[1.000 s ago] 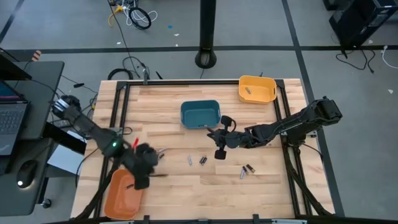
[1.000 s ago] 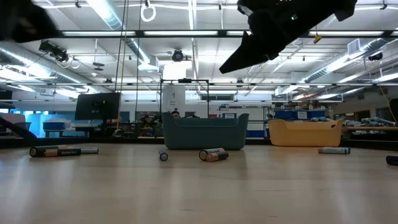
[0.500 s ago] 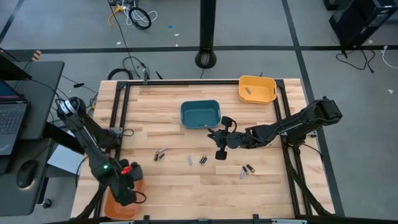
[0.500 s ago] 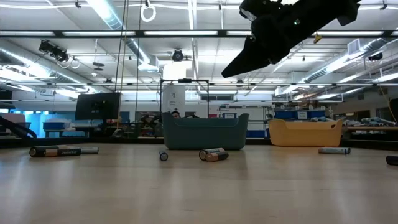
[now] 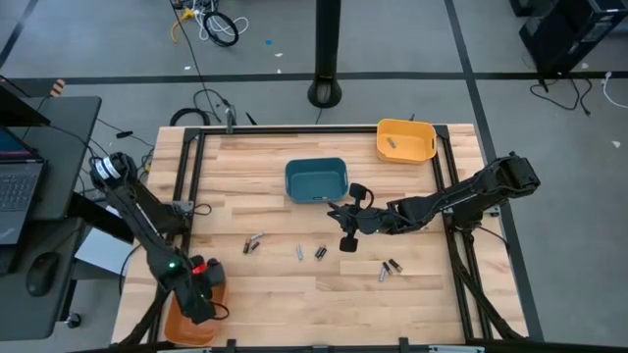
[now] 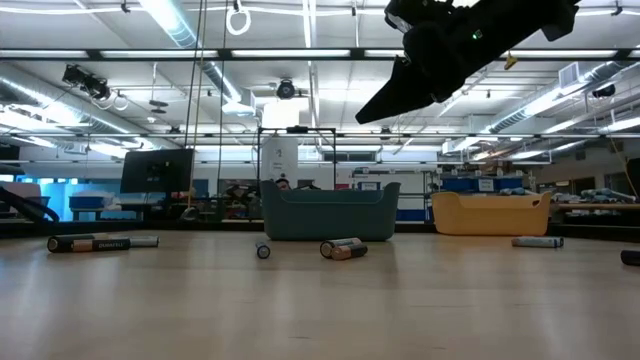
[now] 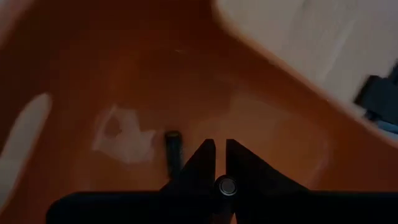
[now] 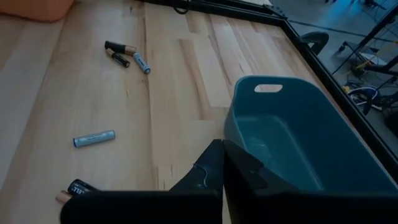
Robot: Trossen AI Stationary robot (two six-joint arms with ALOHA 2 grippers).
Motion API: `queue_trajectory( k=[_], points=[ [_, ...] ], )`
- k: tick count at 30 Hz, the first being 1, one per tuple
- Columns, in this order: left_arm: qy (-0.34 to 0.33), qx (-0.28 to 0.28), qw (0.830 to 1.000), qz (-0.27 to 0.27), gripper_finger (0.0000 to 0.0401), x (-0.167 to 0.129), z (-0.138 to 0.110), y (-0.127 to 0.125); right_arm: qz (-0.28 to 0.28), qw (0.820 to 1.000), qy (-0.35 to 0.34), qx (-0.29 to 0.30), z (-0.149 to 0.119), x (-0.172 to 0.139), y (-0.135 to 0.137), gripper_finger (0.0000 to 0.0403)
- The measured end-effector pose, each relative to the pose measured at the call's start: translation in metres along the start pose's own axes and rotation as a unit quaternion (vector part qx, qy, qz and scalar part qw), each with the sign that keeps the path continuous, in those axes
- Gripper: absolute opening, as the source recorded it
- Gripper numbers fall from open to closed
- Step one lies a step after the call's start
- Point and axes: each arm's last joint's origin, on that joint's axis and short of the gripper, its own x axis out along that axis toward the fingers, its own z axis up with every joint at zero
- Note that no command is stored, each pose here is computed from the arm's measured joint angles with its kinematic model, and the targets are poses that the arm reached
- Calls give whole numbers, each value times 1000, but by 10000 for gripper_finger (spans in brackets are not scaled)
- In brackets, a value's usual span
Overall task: Sort batteries
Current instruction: Put the small black battery into the orange bin
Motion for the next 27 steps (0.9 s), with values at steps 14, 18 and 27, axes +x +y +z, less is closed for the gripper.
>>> queue_trajectory(
  k=[14,18,27],
  points=[
    [8,-3,1000,12,29,10,0,3,0,1000,0,0,0,0,0,11],
    [11,-2,1000,9,29,4,0,-4,0,1000,0,0,0,0,0,11],
    [8,53,999,-5,29,-9,2,-17,0,1000,-3,-2,1,0,0,11]
  ],
)
